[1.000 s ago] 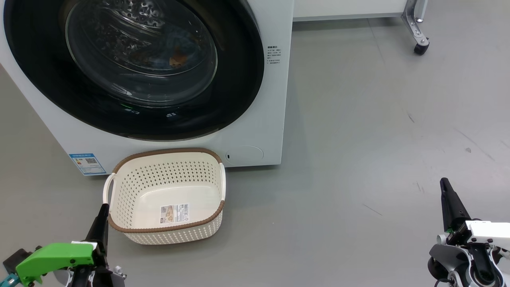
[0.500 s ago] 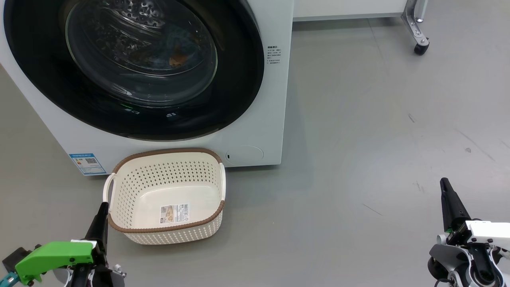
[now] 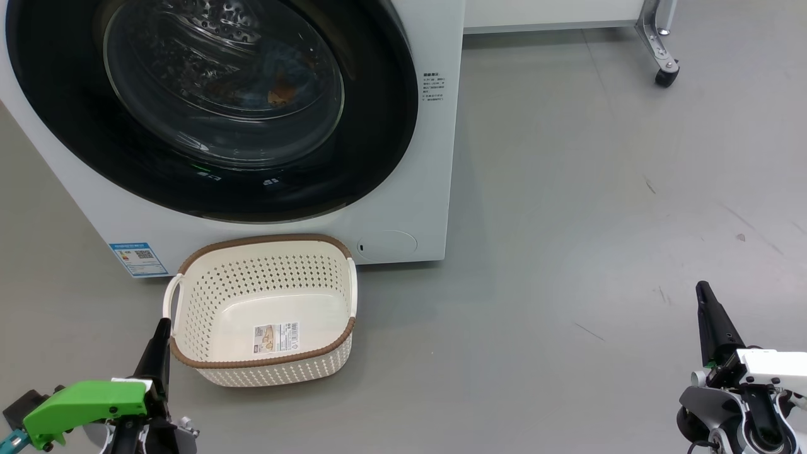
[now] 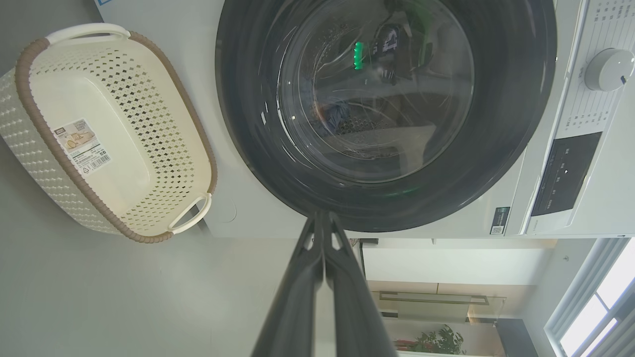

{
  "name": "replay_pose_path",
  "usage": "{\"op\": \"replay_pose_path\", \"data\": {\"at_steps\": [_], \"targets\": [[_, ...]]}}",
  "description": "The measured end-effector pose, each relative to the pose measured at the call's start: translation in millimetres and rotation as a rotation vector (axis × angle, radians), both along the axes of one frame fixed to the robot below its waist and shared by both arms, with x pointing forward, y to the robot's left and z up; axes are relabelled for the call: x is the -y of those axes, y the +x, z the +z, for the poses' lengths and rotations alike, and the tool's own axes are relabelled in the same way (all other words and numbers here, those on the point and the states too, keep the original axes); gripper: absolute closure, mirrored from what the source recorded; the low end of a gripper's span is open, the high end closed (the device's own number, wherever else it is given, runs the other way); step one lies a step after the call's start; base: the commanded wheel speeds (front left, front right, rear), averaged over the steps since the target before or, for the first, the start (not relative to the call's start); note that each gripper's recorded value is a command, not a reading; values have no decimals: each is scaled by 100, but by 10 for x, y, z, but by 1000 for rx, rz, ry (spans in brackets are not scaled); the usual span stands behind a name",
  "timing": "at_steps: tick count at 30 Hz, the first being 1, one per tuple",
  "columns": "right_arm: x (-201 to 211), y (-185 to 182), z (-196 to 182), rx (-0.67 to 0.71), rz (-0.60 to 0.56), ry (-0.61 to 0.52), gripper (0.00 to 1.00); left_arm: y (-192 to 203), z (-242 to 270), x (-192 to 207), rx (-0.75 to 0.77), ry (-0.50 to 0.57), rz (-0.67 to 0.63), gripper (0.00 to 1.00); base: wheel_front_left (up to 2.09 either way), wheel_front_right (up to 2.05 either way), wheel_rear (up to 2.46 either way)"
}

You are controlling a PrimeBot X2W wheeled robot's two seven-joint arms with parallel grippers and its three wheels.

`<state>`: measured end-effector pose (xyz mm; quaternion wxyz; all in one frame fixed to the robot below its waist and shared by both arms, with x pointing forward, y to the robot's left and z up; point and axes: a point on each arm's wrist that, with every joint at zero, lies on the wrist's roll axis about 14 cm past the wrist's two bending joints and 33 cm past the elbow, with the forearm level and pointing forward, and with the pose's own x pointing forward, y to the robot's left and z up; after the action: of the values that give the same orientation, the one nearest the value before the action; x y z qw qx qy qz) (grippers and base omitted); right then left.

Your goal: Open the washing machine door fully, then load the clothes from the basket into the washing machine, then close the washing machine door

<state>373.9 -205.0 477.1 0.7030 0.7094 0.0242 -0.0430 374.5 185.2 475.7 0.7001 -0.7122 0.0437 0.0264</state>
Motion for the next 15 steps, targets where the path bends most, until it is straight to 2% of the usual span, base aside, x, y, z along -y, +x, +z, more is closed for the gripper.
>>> {"op": "replay_pose_path", "data": {"at_steps": [15], "targets": [[1, 0, 2, 1, 0, 0, 100, 1, 3, 0, 1, -1, -3, 100, 0, 0, 0]]}}
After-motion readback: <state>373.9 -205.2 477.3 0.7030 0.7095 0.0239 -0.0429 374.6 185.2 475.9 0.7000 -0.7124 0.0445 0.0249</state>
